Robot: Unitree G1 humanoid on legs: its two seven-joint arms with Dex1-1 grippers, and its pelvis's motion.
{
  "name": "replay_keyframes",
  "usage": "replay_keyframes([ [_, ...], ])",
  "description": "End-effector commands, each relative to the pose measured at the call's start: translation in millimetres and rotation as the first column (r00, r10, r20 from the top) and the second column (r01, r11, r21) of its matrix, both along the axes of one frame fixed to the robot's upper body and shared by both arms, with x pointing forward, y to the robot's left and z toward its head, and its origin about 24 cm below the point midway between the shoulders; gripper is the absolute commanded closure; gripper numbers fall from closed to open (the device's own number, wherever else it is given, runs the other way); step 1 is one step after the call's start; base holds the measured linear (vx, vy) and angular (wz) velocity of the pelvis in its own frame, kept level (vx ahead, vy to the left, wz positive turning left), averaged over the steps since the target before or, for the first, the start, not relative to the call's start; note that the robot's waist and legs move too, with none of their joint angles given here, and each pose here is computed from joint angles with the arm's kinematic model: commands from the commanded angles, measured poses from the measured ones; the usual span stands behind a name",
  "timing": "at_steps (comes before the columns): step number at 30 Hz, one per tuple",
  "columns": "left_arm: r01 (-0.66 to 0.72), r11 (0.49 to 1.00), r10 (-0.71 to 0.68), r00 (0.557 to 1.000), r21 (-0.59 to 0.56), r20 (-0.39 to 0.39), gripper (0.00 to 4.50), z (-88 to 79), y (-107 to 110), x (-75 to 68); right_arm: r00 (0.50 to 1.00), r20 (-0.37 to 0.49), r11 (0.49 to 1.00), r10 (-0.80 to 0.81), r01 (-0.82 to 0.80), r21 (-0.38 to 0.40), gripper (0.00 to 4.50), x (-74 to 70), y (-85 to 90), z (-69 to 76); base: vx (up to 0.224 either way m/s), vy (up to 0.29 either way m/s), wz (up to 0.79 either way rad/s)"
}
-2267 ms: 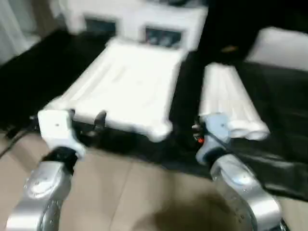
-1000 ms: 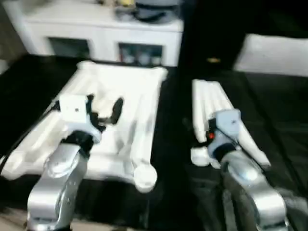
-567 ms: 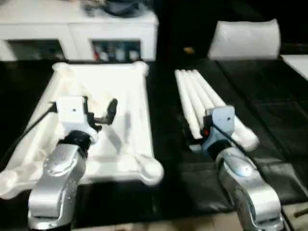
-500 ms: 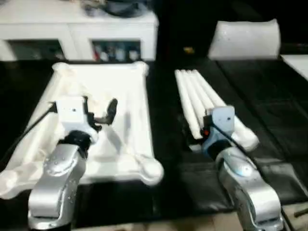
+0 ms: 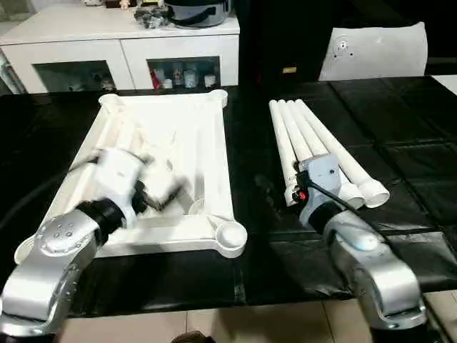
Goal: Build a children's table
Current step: Move to table
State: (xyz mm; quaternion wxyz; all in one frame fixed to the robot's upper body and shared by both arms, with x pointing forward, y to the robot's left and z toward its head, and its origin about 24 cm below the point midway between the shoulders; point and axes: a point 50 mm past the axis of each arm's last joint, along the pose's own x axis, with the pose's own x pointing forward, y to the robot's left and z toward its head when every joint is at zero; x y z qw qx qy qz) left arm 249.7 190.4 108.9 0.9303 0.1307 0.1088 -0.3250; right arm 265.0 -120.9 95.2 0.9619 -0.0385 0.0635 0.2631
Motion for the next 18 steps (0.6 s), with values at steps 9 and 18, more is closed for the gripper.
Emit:
replay_keyframes([
  [9,0.373,0.926,-0.354,0.913,0.063,-0.203,0.84,-14.5,-10,-15.2,0.96,-0.037,0.96,0.276,-0.277,-0.042,0.0,-16.6,-1.2,-2.7,0.0,0.0,0.0],
  [18,0.43,0.894,-0.387,0.883,0.126,-0.265,1.39,-32.3,-14,-10.9,0.933,-0.089,0.931,0.35,-0.357,-0.077,0.0,-31.5,-9.3,-6.0,0.0,0.0,0.0],
])
